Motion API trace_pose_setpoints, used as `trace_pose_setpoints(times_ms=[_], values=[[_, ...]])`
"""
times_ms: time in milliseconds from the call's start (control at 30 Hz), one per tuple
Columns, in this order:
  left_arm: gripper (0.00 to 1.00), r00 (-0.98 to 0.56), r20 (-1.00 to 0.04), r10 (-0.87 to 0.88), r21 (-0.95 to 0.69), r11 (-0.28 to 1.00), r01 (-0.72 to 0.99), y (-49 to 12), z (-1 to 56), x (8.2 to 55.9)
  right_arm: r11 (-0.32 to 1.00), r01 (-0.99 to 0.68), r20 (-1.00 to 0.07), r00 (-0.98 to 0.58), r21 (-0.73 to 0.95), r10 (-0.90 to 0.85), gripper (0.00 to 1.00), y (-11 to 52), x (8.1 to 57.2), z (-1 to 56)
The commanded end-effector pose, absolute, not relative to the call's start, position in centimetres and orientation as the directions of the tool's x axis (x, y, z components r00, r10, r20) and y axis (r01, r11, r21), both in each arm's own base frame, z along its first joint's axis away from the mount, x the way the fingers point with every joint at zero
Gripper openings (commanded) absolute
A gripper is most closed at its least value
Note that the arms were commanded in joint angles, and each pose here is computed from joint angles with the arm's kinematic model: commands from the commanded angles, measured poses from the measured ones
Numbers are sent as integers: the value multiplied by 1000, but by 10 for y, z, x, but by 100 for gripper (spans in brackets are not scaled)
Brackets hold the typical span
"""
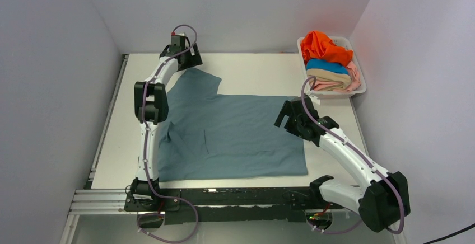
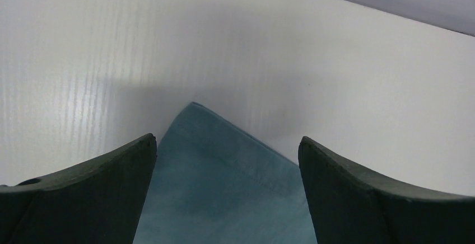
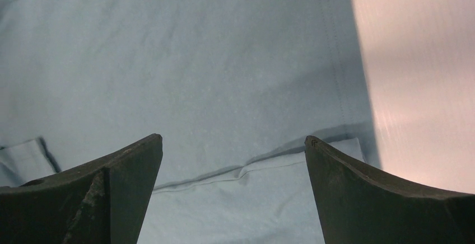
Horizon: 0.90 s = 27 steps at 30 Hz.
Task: Fold and stack the t-shirts
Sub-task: Grab the side of the flattened tshirt furthest away from the robot with both arms
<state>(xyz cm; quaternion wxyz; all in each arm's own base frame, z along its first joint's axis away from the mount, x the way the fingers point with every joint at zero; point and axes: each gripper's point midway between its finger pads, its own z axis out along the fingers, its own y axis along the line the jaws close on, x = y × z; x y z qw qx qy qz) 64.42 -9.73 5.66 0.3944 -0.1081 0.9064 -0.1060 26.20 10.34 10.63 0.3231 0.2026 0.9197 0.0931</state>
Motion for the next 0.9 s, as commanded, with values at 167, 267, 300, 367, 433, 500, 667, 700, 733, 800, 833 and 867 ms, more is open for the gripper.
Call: trace_pose_setpoints(times_ms=[167,267,300,367,433,500,667,700,733,800,833,867], values=[[99,-739,-532,-413,-404,891,-206,-114,27,616,870,303,-569,-664,388,485,100,105,254,125],[99,-784,-478,-395,-416,888,-194,-123,14,604,868,303,-575,-656,393,489,100,103,251,127],[97,-798,-466,-382,-411,892,-187,-126,11,601,867,302,-577,-653,397,491,100,103,251,127],[81,-826,-448,-342,-381,909,-170,-131,3,592,864,299,-575,-651,405,495,100,103,250,127],[77,-842,-441,-310,-357,922,-153,-137,1,584,863,295,-574,-652,410,496,100,104,249,126],[71,-849,-446,-282,-275,946,-170,-133,0,576,863,295,-572,-654,410,495,100,104,248,125],[65,-889,-392,-236,-183,967,-177,-136,-5,551,861,293,-571,-653,416,498,100,105,249,123],[61,-894,-382,-235,-180,968,-177,-138,-6,548,862,291,-571,-654,416,496,100,105,248,122],[58,-898,-377,-227,-176,969,-172,-139,-6,545,862,289,-571,-655,417,496,100,105,248,122],[53,-898,-384,-212,-134,976,-174,-136,-7,544,864,287,-570,-658,414,492,100,105,248,121],[51,-903,-379,-204,-126,978,-168,-136,-8,542,865,287,-572,-657,412,490,100,105,248,122],[49,-911,-365,-194,-119,980,-161,-136,-9,538,866,288,-574,-656,410,490,100,104,247,122]])
